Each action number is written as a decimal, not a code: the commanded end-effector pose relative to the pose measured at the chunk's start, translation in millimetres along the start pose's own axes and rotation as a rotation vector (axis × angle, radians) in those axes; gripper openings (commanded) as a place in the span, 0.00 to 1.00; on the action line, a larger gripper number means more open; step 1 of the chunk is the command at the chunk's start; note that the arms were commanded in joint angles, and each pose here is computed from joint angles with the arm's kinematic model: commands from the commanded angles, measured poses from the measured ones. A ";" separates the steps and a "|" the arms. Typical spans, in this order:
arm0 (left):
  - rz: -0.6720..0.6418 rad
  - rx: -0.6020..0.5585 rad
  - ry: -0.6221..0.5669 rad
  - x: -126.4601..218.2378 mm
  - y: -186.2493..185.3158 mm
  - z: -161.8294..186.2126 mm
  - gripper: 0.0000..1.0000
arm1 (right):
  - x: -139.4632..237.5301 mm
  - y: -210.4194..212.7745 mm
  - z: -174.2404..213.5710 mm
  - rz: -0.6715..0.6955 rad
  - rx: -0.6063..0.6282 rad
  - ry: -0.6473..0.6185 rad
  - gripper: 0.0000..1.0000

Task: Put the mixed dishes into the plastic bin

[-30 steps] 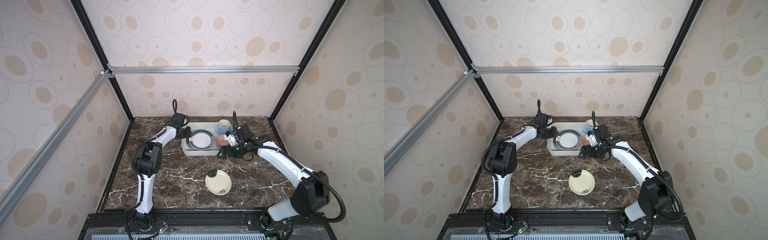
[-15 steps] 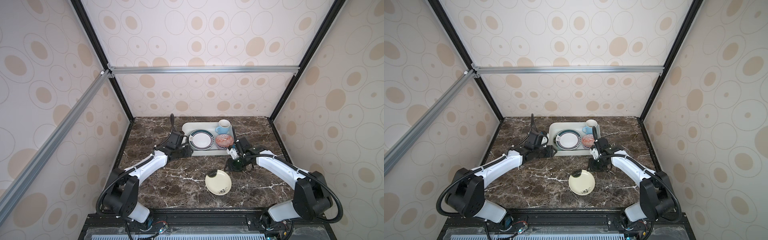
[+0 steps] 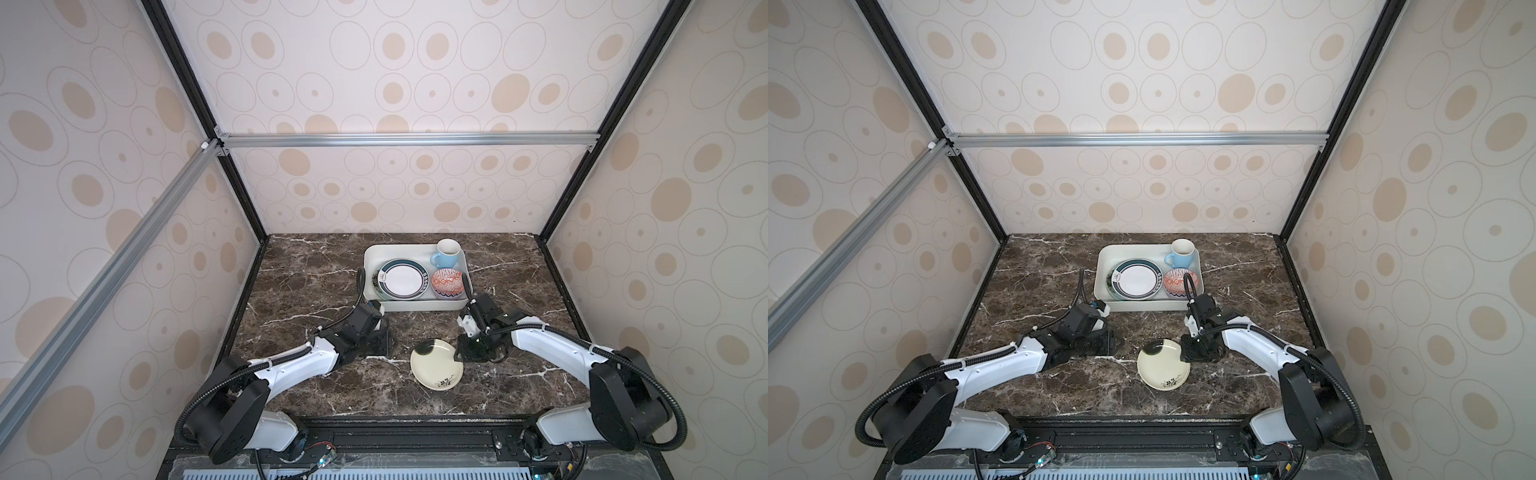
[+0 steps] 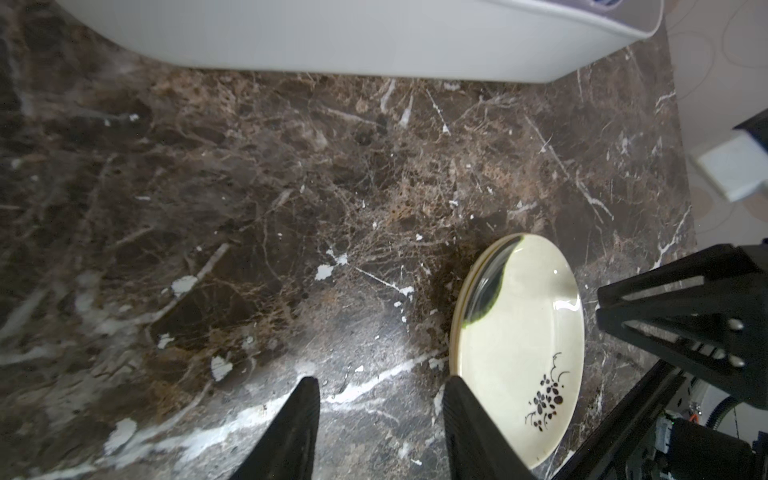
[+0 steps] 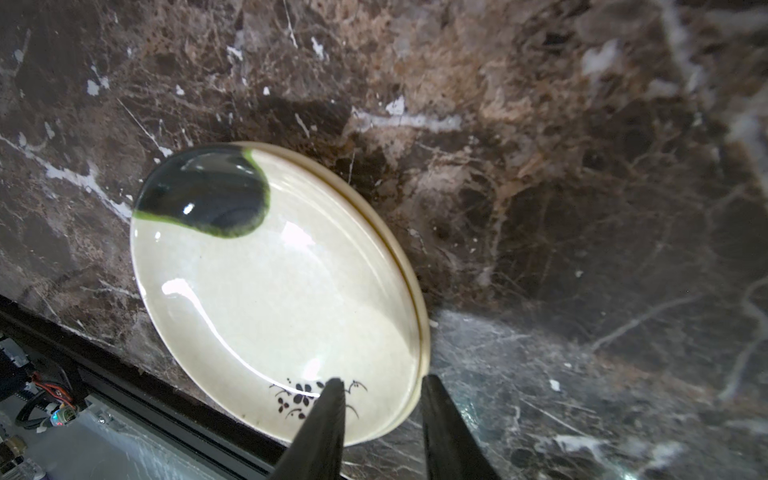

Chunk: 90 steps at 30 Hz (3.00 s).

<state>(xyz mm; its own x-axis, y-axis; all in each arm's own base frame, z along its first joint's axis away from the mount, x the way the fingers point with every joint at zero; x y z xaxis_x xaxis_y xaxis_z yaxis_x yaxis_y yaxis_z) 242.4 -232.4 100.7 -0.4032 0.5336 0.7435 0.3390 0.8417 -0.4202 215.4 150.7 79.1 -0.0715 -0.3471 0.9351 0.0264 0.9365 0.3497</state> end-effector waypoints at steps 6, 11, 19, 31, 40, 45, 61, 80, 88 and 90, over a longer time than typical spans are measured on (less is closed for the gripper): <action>0.022 -0.010 -0.031 -3.8 -12.8 -13.4 0.50 | -15.7 -1.1 4.5 0.015 -0.004 0.029 0.33; 0.025 -0.018 -0.025 -6.8 -14.9 -14.8 0.50 | -21.4 -2.6 6.3 0.018 -0.004 0.044 0.33; 0.029 -0.020 -0.022 -9.5 -15.9 -14.5 0.50 | -24.8 0.1 7.7 0.001 -0.007 0.055 0.33; 0.072 -0.023 0.028 -18.7 -23.0 5.0 0.53 | -34.2 10.0 14.4 -0.005 0.008 0.080 0.33; 0.124 -0.041 0.074 -21.5 -32.9 20.7 0.55 | -30.4 13.4 13.4 -0.008 0.016 0.068 0.33; 0.153 -0.044 0.113 -27.0 -39.0 36.7 0.55 | -29.9 13.4 14.7 -0.011 0.014 0.065 0.32; 0.116 -0.096 0.193 -48.1 -50.1 55.3 0.20 | -21.0 15.0 20.1 -0.014 0.028 0.033 0.33; 0.047 -0.181 0.140 -29.4 -61.2 20.8 0.01 | 21.9 23.5 9.5 0.000 0.083 -0.076 0.69; 0.064 -0.206 0.103 -19.1 -68.8 -6.6 0.00 | 38.4 25.1 4.8 0.008 0.106 -0.117 0.78; 0.073 -0.206 0.086 -14.1 -70.5 -16.4 0.00 | 43.7 25.3 3.8 0.008 0.107 -0.130 0.86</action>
<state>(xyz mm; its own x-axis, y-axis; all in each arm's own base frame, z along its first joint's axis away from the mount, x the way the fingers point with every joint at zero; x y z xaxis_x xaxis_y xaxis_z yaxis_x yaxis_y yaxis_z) 225.2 -297.5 101.9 -0.2633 0.5525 0.7908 0.5039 0.7778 -0.3757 208.9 163.9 115.9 -0.1765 -0.3498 0.9200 -0.0682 0.9368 0.3431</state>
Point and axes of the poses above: each gripper's point midway between its finger pads, its own x axis back along the fingers, its own y axis along the line the jaws close on, z = x × y, the point moved 3 cm from there along x, back along the fingers, and after that the axes turned 8 degrees about -x, right-handed, at the moved point
